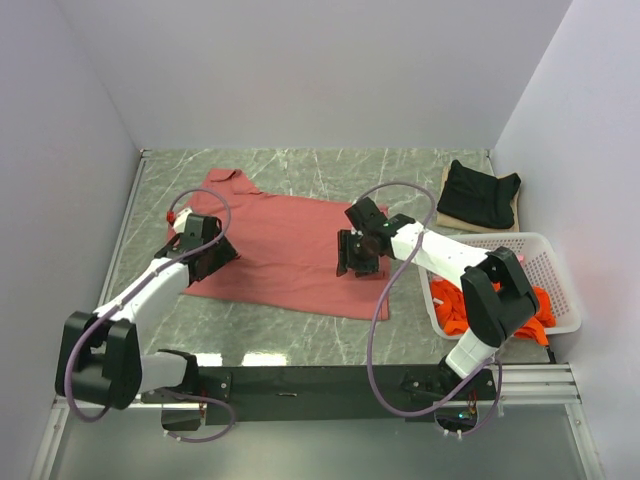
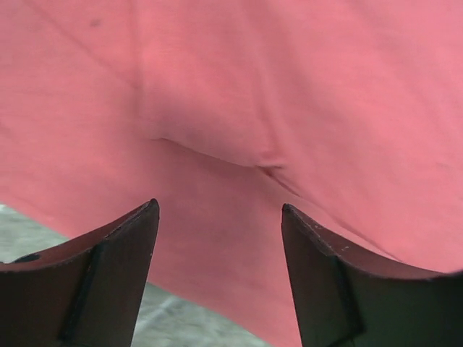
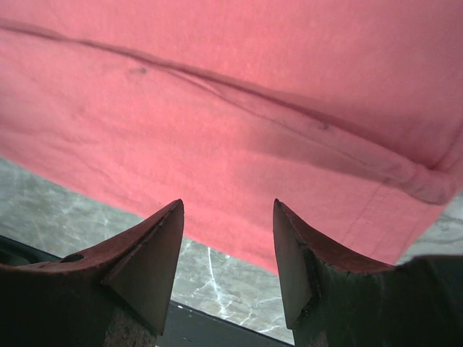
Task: Fold and stack the t-shirts
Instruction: Fold the tshirt
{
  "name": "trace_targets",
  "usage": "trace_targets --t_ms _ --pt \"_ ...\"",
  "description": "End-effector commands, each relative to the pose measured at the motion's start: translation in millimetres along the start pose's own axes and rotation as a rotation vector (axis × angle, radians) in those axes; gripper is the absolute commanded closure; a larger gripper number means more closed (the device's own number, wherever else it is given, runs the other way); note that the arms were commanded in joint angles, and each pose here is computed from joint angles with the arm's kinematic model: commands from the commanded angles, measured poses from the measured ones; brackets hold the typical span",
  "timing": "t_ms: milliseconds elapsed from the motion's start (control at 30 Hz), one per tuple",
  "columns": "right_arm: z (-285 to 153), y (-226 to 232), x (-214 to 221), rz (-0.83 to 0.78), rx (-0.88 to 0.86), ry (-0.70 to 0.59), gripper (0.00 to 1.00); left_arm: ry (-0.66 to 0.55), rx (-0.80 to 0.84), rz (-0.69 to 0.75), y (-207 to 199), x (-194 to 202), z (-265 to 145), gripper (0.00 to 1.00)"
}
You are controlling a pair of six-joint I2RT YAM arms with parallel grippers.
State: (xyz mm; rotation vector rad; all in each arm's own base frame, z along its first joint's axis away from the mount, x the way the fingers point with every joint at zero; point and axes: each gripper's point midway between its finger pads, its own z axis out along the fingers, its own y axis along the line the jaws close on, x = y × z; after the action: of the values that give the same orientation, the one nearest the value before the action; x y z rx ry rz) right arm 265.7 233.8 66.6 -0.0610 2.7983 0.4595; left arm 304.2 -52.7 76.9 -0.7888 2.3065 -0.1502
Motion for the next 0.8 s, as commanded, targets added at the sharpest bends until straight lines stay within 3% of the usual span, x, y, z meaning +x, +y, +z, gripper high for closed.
trace_targets --t_ms 0,333,767 --pt "1 6 10 -0.001 -0.030 0.006 0.40 -0.055 -0.071 0.023 12 -16 6 0.27" --pt "5 6 24 -0.014 -0.024 0.038 0.40 -0.083 -0.130 0.051 23 -27 31 0.30" --pt "8 10 25 -0.033 -0.017 0.058 0.40 -0.082 -0.142 0.080 17 -39 50 0.59"
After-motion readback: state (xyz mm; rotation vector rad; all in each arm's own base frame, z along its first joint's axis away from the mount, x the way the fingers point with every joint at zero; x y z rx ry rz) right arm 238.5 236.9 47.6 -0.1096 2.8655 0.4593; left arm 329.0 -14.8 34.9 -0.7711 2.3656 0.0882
